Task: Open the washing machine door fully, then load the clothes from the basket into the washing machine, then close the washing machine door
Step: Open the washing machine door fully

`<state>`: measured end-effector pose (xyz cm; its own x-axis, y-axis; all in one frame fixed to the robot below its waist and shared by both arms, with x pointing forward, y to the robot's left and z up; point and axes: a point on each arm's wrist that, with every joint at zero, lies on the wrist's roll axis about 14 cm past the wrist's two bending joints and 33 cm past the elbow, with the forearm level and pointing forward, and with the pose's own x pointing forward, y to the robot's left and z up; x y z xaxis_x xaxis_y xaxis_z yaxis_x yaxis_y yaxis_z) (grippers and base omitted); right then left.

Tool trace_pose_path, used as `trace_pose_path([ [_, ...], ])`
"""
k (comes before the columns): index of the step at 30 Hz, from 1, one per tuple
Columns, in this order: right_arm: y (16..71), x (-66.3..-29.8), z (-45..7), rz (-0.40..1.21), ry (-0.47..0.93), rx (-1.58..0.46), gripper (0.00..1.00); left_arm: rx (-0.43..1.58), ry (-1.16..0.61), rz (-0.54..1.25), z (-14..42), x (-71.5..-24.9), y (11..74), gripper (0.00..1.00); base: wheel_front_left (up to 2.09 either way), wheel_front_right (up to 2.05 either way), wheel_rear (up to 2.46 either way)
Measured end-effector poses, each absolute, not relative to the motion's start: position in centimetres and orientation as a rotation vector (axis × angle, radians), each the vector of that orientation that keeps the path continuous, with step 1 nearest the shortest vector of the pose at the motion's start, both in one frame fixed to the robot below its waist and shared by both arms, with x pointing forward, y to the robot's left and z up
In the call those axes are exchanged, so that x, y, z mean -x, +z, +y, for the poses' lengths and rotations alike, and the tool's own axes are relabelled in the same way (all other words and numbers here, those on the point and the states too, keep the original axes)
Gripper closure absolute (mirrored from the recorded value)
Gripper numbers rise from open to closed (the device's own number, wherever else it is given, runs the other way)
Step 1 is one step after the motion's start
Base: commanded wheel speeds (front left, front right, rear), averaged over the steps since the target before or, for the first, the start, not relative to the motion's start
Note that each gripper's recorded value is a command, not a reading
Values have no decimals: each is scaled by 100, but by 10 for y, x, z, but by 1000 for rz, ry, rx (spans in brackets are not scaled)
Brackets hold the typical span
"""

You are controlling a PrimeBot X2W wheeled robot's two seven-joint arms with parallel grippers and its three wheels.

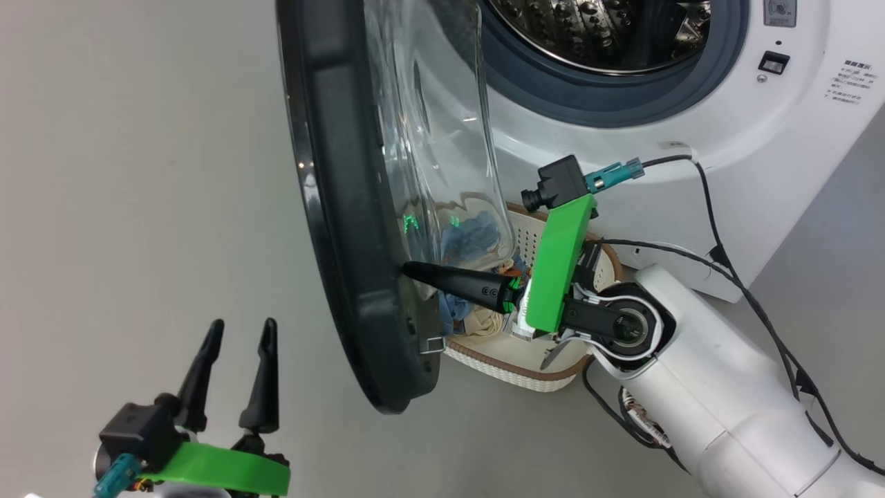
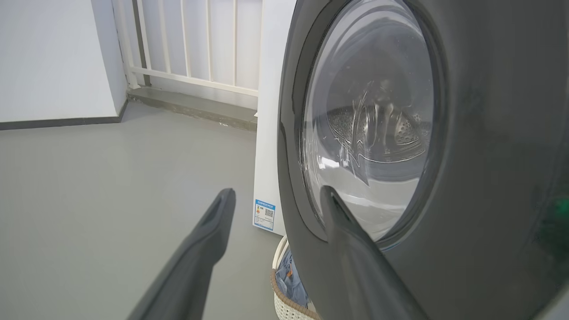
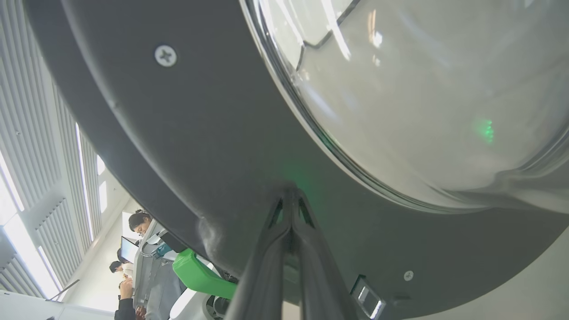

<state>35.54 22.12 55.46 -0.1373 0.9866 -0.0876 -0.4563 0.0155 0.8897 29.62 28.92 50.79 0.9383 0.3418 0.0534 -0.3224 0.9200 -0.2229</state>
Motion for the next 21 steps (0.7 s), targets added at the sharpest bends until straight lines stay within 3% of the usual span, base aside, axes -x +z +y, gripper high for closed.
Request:
trace_pose_path([
  [21,561,-338,240,994,1531,-730,100,210,407,-87,305,-290,505,0,0,0,0],
])
